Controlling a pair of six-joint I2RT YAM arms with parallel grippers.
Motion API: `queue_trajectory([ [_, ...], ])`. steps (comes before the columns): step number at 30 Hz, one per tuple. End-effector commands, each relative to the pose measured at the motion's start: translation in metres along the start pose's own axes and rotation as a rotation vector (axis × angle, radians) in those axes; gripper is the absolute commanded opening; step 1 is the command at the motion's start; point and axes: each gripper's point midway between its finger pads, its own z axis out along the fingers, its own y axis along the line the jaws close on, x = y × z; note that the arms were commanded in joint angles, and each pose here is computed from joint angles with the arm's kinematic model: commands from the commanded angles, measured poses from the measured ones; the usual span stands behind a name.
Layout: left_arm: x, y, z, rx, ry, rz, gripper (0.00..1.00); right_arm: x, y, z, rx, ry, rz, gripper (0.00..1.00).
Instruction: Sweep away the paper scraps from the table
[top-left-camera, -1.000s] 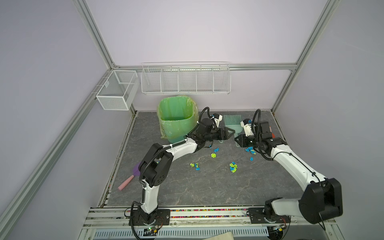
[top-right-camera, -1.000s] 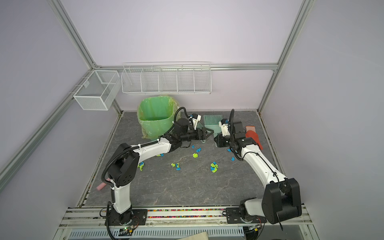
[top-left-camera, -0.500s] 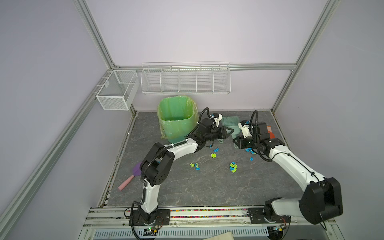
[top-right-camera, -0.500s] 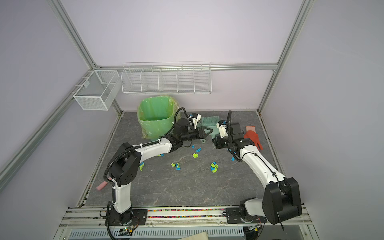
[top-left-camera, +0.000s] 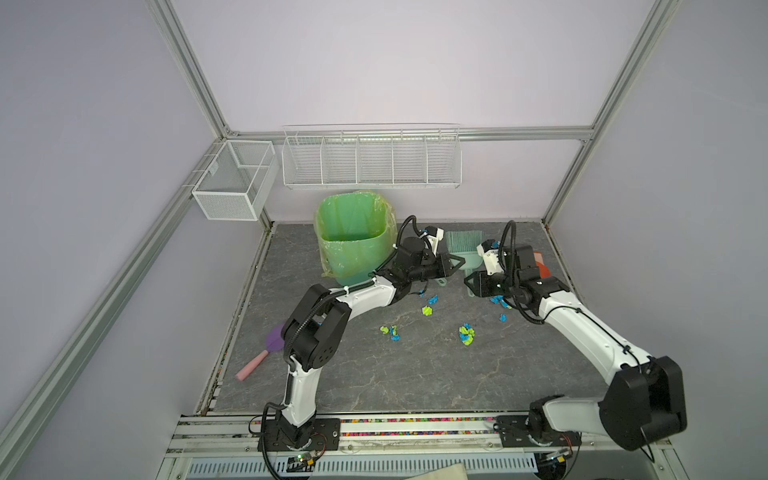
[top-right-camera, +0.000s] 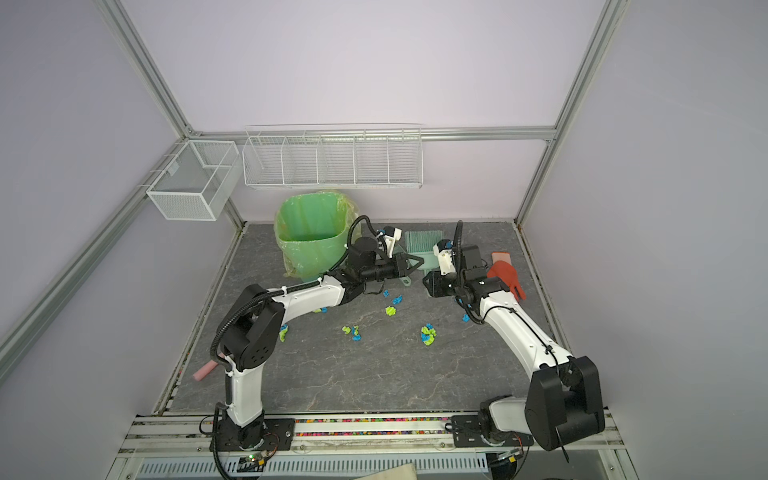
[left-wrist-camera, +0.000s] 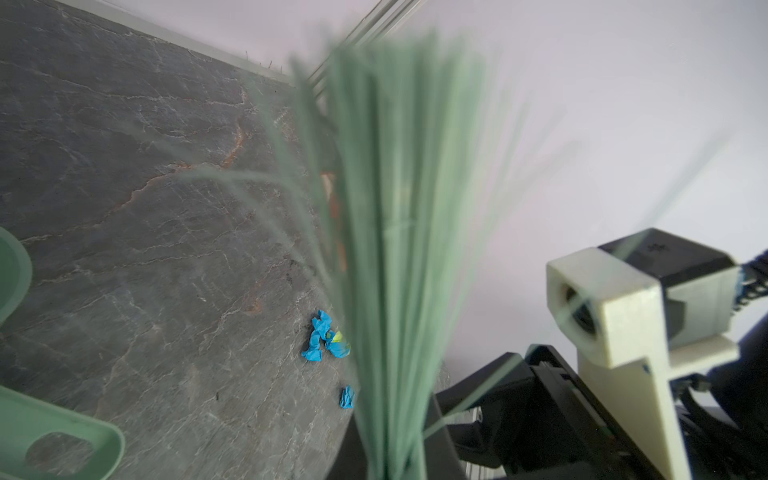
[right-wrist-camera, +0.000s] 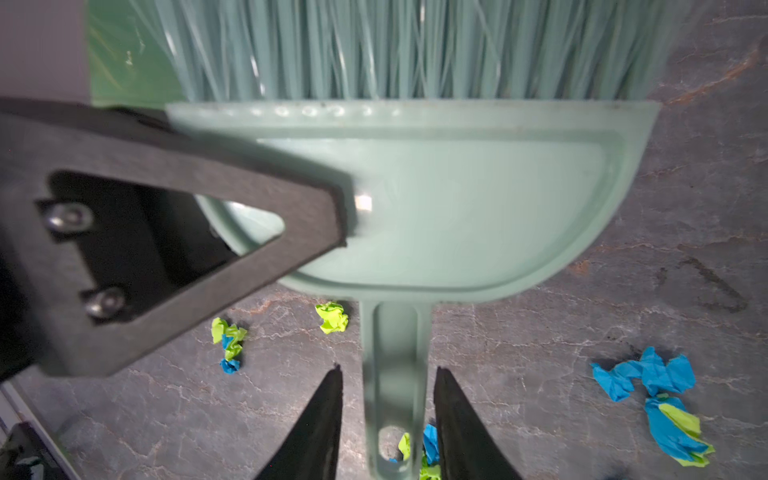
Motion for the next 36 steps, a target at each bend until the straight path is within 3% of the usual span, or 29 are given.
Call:
queue_trajectory([
  [1, -0.016, 0.002, -0.008, 0.001, -0.034, -0.016, 0.0, -0.008, 0.009, -0.009, -0.029, -0.052, 0.0, 0.57],
  [11, -0.048, 0.011, -0.04, -0.01, -0.136, -0.043, 0.0, -0.009, 0.016, -0.011, -0.085, -0.066, 0.077, 0.82],
  [18, -0.064, -0.003, -0.047, 0.011, -0.168, -0.023, 0.0, -0.018, 0.022, -0.018, -0.174, -0.118, 0.147, 0.99],
  [21, -0.07, -0.004, -0.05, 0.003, -0.185, -0.024, 0.0, -0.025, 0.022, -0.02, -0.222, -0.14, 0.199, 0.88],
  [29, -0.094, -0.018, -0.057, 0.017, -0.236, -0.046, 0.0, -0.041, 0.023, -0.025, -0.391, -0.256, 0.373, 0.88],
  [36, -0.125, -0.028, -0.073, 0.07, -0.312, -0.072, 0.0, -0.06, 0.035, -0.04, -0.503, -0.356, 0.427, 0.88],
])
